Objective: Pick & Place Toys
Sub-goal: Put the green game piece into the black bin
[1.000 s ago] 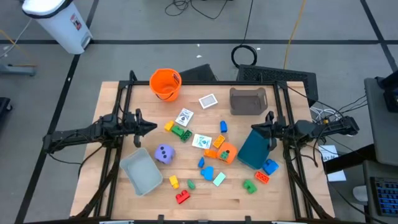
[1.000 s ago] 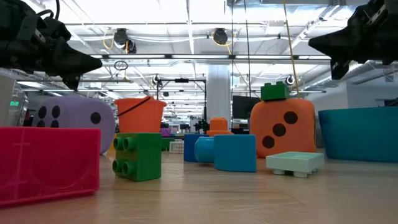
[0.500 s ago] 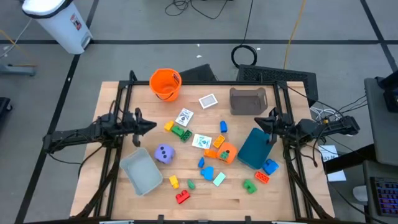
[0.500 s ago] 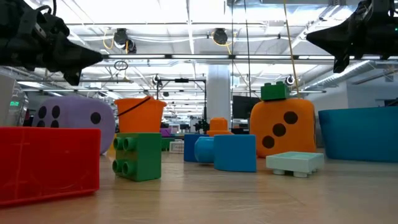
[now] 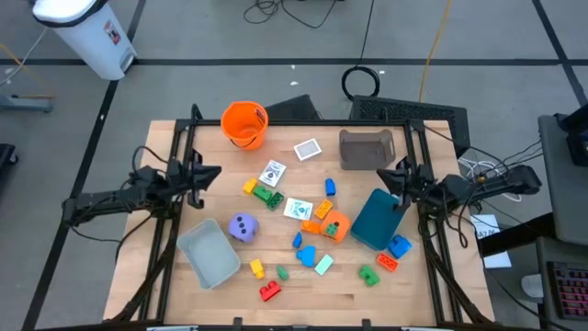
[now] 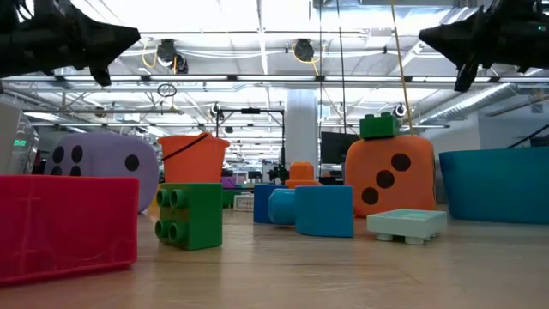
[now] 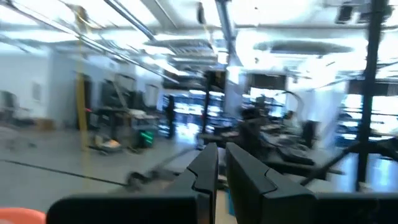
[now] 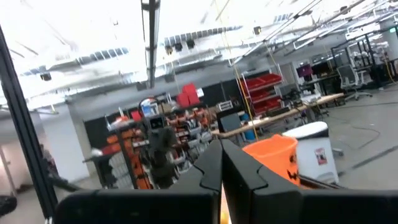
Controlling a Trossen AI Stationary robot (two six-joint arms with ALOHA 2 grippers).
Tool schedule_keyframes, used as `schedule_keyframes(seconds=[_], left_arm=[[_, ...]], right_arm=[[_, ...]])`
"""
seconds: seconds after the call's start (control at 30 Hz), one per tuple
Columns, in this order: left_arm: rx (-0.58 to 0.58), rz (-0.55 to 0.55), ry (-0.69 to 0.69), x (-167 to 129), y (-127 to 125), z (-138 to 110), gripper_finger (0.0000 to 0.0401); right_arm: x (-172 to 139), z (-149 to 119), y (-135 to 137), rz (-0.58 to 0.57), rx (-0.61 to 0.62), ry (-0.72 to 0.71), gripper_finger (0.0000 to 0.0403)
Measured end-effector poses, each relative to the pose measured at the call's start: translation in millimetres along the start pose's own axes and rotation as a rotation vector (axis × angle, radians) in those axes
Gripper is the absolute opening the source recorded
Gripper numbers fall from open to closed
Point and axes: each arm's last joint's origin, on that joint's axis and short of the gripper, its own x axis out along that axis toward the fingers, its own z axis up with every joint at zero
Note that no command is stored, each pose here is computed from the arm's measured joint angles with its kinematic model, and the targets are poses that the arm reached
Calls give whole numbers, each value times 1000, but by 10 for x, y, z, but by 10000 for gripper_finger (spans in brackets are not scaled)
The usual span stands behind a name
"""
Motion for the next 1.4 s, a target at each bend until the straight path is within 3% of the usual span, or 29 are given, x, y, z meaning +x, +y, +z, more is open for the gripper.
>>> schedule_keyframes(seconds=[0.13,0.33,0.43,0.63,0.73,0.87,1.07,1.23,1.4], left_arm=[[107,72,3,41,19,0,42],[161,89,76,269,6,155,42],[176,62,153,464,-11,171,42],[121,-38,289,823,-38,-111,42],[96,-112,238,958,-59,-233,42],[96,-125,182,1073,-56,-398,42],[105,-127,145,1143,-47,-593,42],[108,-128,173,1205,-45,-686,42],[150,-132,162,1276,-48,-674,42]], right_arm=[[82,-36,42,-2,-27,-7,1],[552,143,339,36,-263,73,0],[844,75,459,54,-395,212,0],[1240,-235,464,-23,-459,447,0],[1304,-419,413,-47,-471,494,0],[1360,-543,387,-57,-480,504,0],[1374,-604,422,-56,-393,492,0],[1367,-544,540,163,-230,482,9],[1315,-479,628,213,-69,499,49]])
